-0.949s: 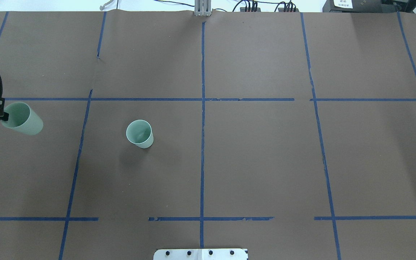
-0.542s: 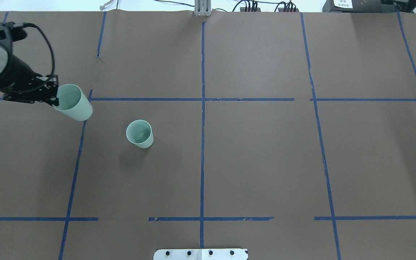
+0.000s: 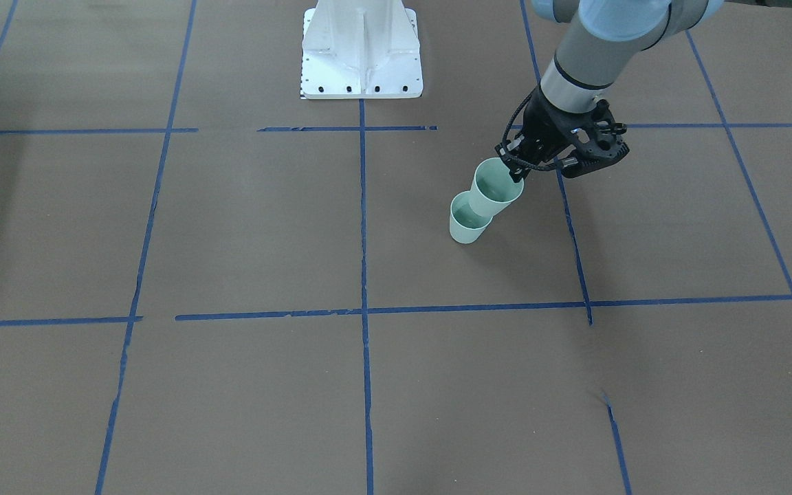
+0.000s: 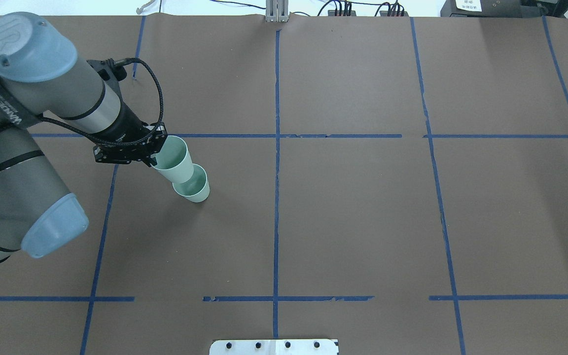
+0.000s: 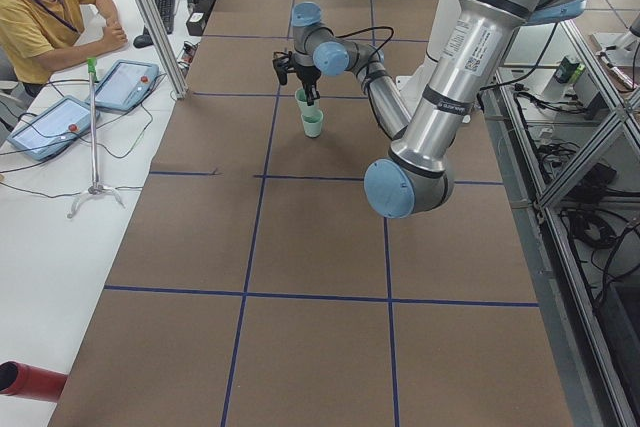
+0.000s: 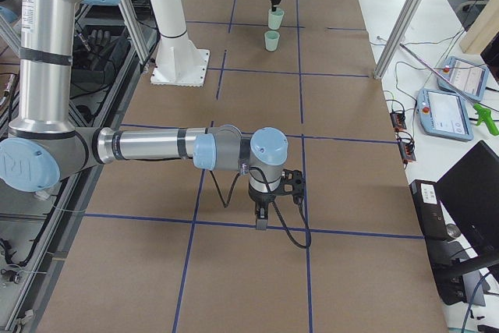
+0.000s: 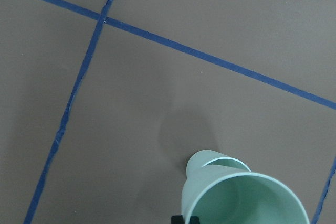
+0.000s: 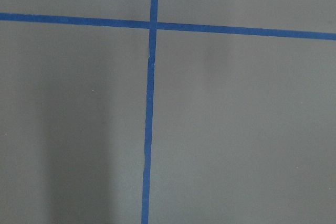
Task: Stack cups
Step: 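Lower the cup into the other green cup and open the left gripper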
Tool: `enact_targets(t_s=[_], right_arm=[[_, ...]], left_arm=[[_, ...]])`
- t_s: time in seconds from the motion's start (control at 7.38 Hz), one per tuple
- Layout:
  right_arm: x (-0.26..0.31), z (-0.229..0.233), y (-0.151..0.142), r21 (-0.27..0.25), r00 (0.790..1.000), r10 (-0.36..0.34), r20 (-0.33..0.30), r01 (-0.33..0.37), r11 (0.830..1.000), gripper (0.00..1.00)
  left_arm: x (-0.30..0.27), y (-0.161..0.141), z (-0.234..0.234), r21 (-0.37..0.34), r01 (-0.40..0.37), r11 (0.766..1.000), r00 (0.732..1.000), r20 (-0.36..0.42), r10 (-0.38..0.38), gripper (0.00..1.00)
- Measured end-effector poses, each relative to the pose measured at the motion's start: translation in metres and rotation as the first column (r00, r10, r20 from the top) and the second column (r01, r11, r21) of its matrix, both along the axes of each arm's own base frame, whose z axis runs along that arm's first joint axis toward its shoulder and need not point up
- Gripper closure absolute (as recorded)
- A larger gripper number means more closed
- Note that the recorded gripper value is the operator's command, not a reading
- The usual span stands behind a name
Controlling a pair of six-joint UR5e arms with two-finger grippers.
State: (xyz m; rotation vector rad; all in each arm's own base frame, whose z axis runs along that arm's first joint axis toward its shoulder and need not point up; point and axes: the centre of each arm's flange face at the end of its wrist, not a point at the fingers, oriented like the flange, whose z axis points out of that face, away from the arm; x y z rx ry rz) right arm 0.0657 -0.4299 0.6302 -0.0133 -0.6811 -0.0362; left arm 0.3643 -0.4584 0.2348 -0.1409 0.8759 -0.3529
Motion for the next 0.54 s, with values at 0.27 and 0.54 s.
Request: enact_targets(t_s=[0.27,0.54], right_arm=[[0.000,0.000,0.000,0.000,1.000,0.000,0.000,0.000,1.000,0.00],[0.000,0.000,0.000,0.000,1.000,0.000,0.000,0.000,1.000,0.00]], left_arm=[[0.017,0.002,-0.001,-0.007,0.005,1.000,1.000,0.014,-0.004,1.00],[0.023,0.002,0.002,-0.011,0.005,1.000,1.000,0.025,-0.005,1.00]])
